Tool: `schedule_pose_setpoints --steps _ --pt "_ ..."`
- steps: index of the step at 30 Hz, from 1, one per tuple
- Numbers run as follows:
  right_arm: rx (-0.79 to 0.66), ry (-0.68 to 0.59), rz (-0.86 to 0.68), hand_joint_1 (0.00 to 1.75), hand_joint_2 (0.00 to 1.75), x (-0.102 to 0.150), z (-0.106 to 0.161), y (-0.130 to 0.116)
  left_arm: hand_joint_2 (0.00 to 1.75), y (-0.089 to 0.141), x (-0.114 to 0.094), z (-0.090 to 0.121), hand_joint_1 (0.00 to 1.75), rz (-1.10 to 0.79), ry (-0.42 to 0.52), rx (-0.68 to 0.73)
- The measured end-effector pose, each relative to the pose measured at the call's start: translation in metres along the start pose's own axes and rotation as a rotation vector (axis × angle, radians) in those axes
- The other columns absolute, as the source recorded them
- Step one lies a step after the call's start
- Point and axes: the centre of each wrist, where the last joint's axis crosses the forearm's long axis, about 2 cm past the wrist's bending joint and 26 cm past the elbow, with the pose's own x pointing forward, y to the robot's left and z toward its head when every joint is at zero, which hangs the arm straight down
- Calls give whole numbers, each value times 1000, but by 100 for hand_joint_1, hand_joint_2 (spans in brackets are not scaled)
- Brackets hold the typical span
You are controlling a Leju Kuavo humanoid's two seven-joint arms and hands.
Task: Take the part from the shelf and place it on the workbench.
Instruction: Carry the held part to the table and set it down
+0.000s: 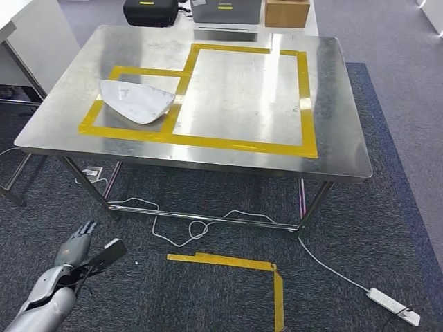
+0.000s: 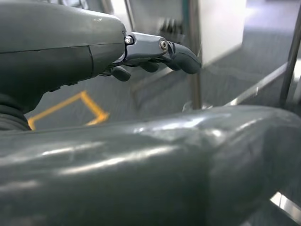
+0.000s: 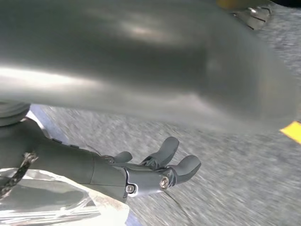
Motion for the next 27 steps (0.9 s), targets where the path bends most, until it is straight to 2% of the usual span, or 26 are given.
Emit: schedule_pose_setpoints --steps 8,15,22,27 --pt "20 76 -79 0 0 -7 12 6 0 -52 2 65 0 127 137 -199" --pt "12 92 -143 0 0 -11 22 5 0 -90 6 110 0 250 291 -342" --pt "7 107 -194 0 0 -13 28 2 0 -121 5 150 0 282 409 -460" --pt "8 127 -244 0 0 -15 29 0 0 -134 9 167 0 308 466 -506"
